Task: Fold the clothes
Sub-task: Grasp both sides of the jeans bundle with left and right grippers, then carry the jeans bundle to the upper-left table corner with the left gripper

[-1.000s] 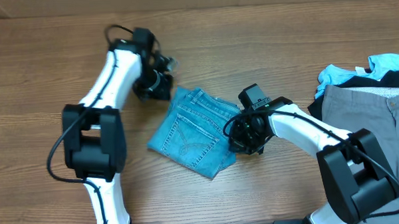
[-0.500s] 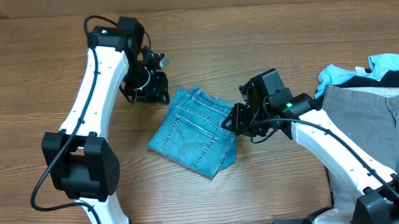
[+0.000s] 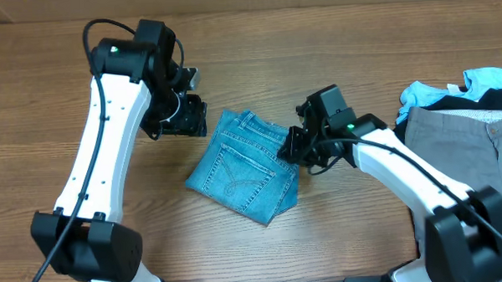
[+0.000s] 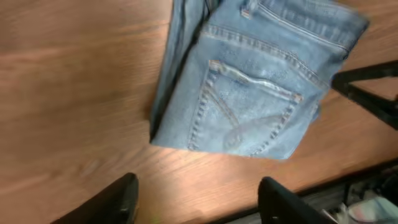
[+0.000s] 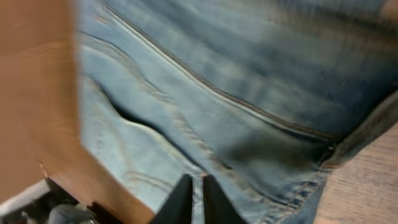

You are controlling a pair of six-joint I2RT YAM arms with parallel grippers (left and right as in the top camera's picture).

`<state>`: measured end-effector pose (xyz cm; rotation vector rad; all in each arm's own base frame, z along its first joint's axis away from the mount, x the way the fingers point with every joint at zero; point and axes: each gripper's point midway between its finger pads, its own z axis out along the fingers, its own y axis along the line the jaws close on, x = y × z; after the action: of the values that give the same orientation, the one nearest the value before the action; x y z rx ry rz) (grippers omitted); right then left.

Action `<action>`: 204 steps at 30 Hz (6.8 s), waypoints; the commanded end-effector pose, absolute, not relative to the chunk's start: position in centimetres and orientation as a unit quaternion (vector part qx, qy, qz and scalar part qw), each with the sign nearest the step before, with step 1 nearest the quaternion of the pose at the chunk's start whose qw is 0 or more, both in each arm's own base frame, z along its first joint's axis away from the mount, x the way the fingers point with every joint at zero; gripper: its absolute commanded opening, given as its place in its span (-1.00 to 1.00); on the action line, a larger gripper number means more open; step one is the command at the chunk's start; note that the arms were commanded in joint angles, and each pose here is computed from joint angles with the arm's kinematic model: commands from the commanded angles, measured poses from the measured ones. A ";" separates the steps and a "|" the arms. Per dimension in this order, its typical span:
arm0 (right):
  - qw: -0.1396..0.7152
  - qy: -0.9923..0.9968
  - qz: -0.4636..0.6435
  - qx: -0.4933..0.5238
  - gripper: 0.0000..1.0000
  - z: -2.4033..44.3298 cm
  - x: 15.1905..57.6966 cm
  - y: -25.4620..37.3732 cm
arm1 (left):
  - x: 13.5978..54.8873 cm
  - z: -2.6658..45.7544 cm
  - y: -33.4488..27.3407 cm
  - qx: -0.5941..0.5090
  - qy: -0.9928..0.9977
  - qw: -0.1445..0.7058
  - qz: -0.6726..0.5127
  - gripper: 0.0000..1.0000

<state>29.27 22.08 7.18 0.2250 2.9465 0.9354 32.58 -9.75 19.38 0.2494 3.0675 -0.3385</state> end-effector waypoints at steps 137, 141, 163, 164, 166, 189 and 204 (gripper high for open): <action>-0.069 0.961 0.243 0.112 -0.92 1.7 25.6 20.3 | 24.4 -4.8 -17.8 0.127 0.945 -0.163 -0.255 -0.92; -0.077 0.962 0.238 0.114 -0.92 1.7 25.2 20.1 | 24.8 -4.6 -17.5 0.115 0.945 -0.162 -0.258 -0.91; 0.057 0.954 0.288 0.062 -0.91 15.8 29.2 18.0 | 43.0 14.9 -4.0 -0.070 0.929 0.160 -0.328 -0.92; 0.056 0.954 0.288 0.063 -0.91 15.8 29.2 18.0 | 43.6 14.7 -2.8 -0.088 0.929 0.170 -0.317 -0.92; 0.055 0.954 0.288 0.063 -0.91 15.8 29.1 18.0 | 45.2 13.4 2.3 -0.162 0.930 0.197 -0.265 -0.92; 0.038 0.957 0.281 0.068 -0.91 15.5 28.4 17.7 | 44.8 3.2 21.2 -0.519 0.803 0.182 -0.228 -0.91; 0.037 0.958 0.276 0.069 -0.91 15.4 28.3 17.6 | 47.0 4.5 19.1 -0.511 0.787 0.194 -0.285 0.58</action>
<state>28.02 17.62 14.98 0.2252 2.9544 0.8539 46.25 20.04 3.57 -1.4974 2.1999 -0.7071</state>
